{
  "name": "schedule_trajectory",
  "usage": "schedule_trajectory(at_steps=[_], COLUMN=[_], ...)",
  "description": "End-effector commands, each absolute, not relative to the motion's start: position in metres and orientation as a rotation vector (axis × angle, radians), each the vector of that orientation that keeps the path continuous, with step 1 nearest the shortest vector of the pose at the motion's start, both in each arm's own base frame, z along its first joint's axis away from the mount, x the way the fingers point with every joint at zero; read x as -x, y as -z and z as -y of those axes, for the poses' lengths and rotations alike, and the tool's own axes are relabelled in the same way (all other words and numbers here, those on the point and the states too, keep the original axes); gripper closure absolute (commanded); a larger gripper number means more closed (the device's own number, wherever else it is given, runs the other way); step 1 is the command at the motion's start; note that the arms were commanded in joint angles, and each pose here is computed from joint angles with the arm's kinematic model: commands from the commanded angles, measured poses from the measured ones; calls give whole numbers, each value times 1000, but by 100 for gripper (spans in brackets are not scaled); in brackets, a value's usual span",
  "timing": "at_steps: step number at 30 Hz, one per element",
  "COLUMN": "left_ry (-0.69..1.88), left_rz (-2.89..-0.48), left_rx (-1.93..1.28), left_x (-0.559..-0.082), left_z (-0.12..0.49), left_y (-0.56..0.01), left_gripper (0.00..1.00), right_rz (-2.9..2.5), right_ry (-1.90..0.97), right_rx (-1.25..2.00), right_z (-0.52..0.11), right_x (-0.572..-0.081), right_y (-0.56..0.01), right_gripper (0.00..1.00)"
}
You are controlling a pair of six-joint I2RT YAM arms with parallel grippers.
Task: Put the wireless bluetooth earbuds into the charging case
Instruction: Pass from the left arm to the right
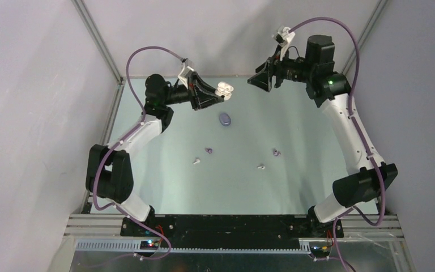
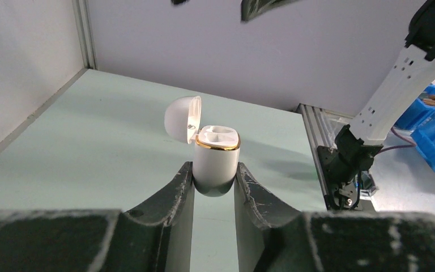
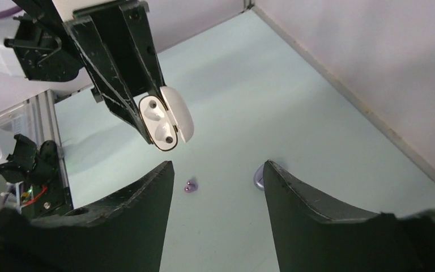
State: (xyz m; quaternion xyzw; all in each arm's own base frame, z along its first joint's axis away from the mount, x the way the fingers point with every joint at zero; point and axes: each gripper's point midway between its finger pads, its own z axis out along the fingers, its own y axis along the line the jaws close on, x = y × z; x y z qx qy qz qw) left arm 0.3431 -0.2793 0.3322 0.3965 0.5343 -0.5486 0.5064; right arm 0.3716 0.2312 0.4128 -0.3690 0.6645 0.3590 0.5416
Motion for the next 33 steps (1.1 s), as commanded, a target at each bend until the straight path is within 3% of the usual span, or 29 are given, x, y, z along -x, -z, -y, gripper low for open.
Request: schedule_trajectory(at_steps=[1, 16, 20, 24, 27, 30, 33], left_ry=[1307, 1312, 1309, 1302, 1300, 1297, 1296], left_rz=[-1223, -1235, -1232, -1234, -1235, -1235, -1235], left_rx=[-947, -930, -931, -923, -920, -917, -915], left_x=[-342, -337, -338, -339, -340, -340, -340], left_z=[277, 275, 276, 275, 275, 275, 275], left_y=[-355, -364, -365, -365, -364, -364, -364], left_gripper=[100, 100, 100, 100, 100, 100, 100], right_rz=[-1566, -1501, -1504, -1488, -1487, -1501, -1507], right_ry=[-943, -1199, -1221, -1235, -1208, -1181, -1172], right_rx=[935, 1061, 1072, 1094, 1102, 1097, 1100], right_z=[-254, -304, -307, -311, -312, -313, -313], right_x=[-373, -362, -359, -353, -353, -355, -355], right_y=[-403, -399, -395, -395, -394, -391, -389], right_gripper=[38, 52, 64, 82, 82, 70, 67])
